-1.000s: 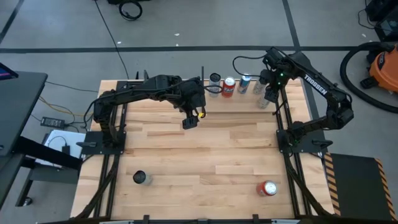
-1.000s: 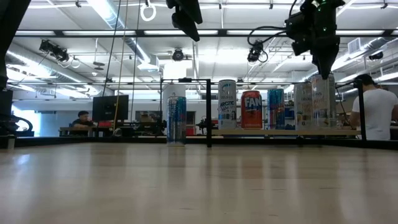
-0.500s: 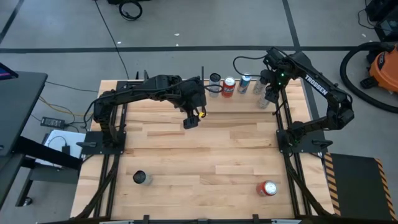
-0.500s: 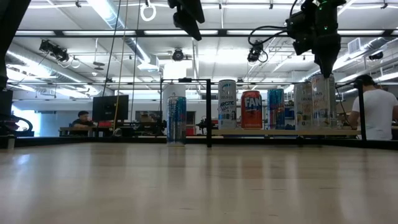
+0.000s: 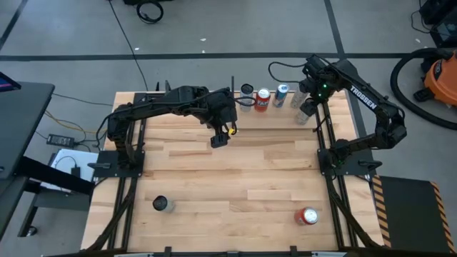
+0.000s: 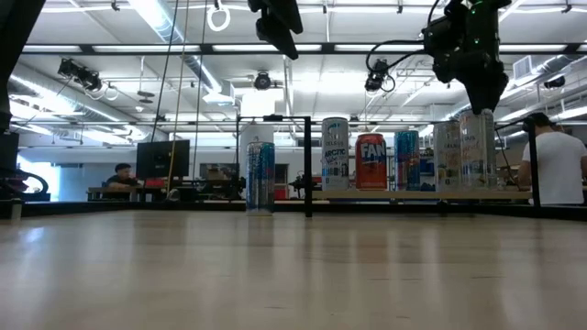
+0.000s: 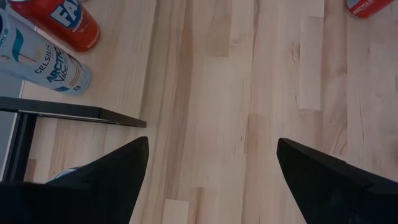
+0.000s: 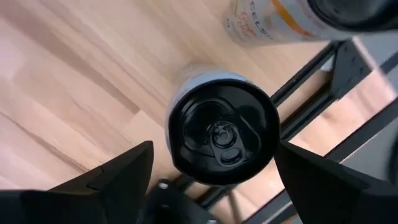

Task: Place canned beverage on shelf
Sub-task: Put the white yellow soda can on the shelf aligned with the other white yellow soda can

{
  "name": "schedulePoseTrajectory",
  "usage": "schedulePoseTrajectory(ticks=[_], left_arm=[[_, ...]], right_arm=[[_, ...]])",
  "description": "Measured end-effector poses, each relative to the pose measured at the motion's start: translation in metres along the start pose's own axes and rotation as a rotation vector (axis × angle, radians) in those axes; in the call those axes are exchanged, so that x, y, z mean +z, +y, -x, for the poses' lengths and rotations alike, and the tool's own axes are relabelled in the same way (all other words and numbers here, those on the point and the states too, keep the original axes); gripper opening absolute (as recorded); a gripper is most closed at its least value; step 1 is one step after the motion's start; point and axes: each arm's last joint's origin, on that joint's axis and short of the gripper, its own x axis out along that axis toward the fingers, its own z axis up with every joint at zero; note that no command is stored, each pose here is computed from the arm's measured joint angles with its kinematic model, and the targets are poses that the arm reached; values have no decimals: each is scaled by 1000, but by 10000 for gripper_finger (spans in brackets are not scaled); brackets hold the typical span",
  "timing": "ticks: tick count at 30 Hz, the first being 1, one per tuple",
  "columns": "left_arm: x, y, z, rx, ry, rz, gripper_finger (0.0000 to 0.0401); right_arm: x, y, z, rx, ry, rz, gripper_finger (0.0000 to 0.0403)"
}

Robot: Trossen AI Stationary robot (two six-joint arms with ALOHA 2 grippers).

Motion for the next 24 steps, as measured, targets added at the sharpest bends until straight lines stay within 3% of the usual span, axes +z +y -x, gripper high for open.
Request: schedulePoseTrajectory(ticks=[7,13,24], left_arm=[[0,0,0,0,0,0,357],[0,0,0,0,0,-22,357],[0,0,0,0,1,-26,357]], right_arm=[[1,1,0,37,-6,-256,342],[0,0,0,14,-5,-391,340],[5,-1,-4,-28,7,-474,339]])
